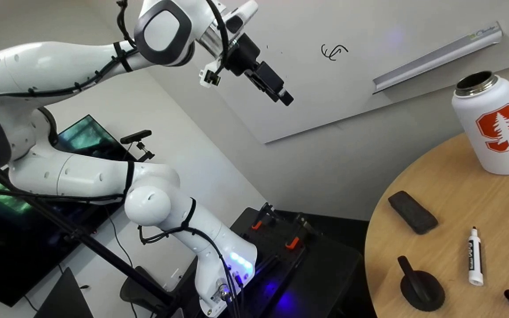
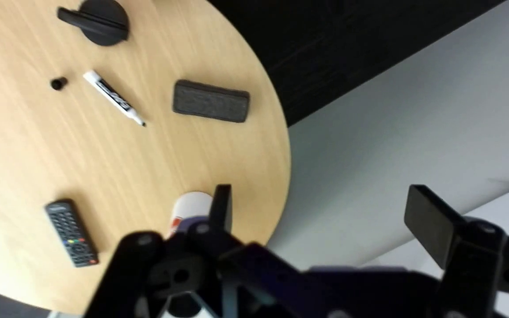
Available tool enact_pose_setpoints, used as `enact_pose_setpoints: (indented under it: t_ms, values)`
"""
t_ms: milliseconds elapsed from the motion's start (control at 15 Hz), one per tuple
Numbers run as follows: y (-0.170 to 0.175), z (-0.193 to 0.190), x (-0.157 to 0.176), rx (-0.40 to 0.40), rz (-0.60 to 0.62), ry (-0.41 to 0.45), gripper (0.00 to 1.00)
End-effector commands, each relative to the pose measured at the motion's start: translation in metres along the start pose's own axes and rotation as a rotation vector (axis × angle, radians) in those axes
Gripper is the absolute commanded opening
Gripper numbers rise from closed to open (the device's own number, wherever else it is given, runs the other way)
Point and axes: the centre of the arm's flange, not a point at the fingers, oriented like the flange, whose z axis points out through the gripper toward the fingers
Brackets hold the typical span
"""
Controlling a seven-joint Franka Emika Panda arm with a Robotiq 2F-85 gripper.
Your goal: Put the black lid on the white bottle
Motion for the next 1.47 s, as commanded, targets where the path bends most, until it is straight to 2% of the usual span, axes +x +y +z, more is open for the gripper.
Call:
enact_pose_setpoints:
  t_ms: [0, 200, 333, 400, 600, 800, 1000, 1200, 1267, 1400]
  values:
    - [0.009, 0.002, -0.003, -0.019, 0.03, -0.007, 1.0]
    - [0.013, 0.003, -0.005, -0.026, 0.054, -0.009, 1.0]
    - [0.007, 0.021, 0.016, -0.11, 0.191, 0.03, 1.0]
    - [0.011, 0.029, 0.02, -0.12, 0.232, 0.054, 1.0]
    - [0.037, 0.054, 0.021, -0.171, 0.375, 0.115, 1.0]
    - [0.072, 0.087, 0.008, -0.224, 0.527, 0.125, 1.0]
    - [0.116, 0.108, -0.023, -0.249, 0.699, 0.087, 1.0]
    - [0.154, 0.116, -0.052, -0.219, 0.867, -0.004, 1.0]
    - [0.141, 0.113, -0.041, -0.234, 0.782, 0.027, 1.0]
    - [0.148, 0.114, -0.047, -0.234, 0.792, 0.018, 1.0]
